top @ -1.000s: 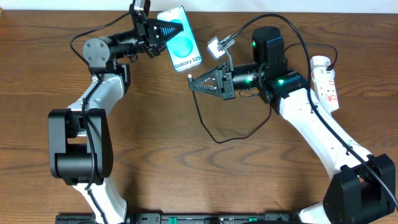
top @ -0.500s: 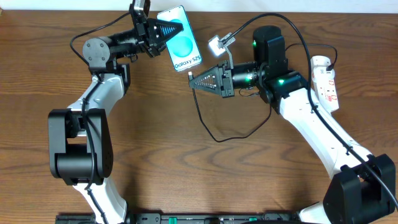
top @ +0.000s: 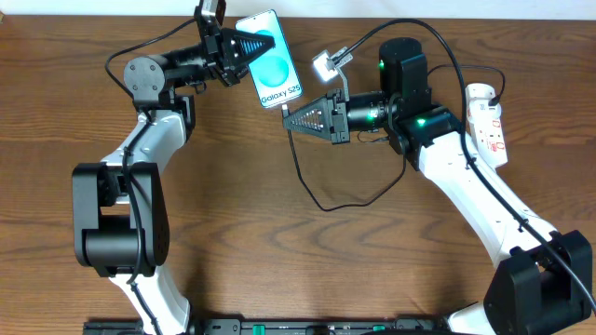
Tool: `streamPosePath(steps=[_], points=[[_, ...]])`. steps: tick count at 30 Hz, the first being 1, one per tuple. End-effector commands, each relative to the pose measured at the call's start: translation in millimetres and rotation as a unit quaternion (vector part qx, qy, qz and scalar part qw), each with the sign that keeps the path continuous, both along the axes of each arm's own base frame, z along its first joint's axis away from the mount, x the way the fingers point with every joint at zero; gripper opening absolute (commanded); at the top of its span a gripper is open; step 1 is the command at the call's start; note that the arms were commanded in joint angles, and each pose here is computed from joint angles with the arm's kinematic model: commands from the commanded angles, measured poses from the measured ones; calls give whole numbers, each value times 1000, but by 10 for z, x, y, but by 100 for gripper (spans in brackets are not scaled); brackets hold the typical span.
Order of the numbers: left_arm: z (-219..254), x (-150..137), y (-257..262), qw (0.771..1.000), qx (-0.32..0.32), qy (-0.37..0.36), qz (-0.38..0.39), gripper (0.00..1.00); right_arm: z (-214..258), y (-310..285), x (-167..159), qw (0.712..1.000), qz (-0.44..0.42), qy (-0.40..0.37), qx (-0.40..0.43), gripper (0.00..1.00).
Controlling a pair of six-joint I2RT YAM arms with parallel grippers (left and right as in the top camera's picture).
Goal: Plug charger to phone and switch on socket
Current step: 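Align the plug tip with the phone's bottom port, left holding phone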
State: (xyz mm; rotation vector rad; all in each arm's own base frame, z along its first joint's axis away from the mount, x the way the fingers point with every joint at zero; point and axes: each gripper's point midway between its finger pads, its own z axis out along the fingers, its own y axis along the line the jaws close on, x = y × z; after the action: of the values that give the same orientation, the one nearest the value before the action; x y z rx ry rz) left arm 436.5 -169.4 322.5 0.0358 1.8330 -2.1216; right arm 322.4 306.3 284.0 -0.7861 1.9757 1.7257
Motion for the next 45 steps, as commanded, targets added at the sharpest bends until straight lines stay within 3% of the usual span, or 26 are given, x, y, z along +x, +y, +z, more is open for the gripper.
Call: streamPosePath(steps=[1, 45], points=[[78, -13, 2, 1000, 1, -27, 2, 7, 75, 2, 0, 1000, -1, -6, 4, 1], [72, -22, 0, 1000, 4, -30, 1, 7, 45, 25, 41, 1000, -19, 11, -6, 1]])
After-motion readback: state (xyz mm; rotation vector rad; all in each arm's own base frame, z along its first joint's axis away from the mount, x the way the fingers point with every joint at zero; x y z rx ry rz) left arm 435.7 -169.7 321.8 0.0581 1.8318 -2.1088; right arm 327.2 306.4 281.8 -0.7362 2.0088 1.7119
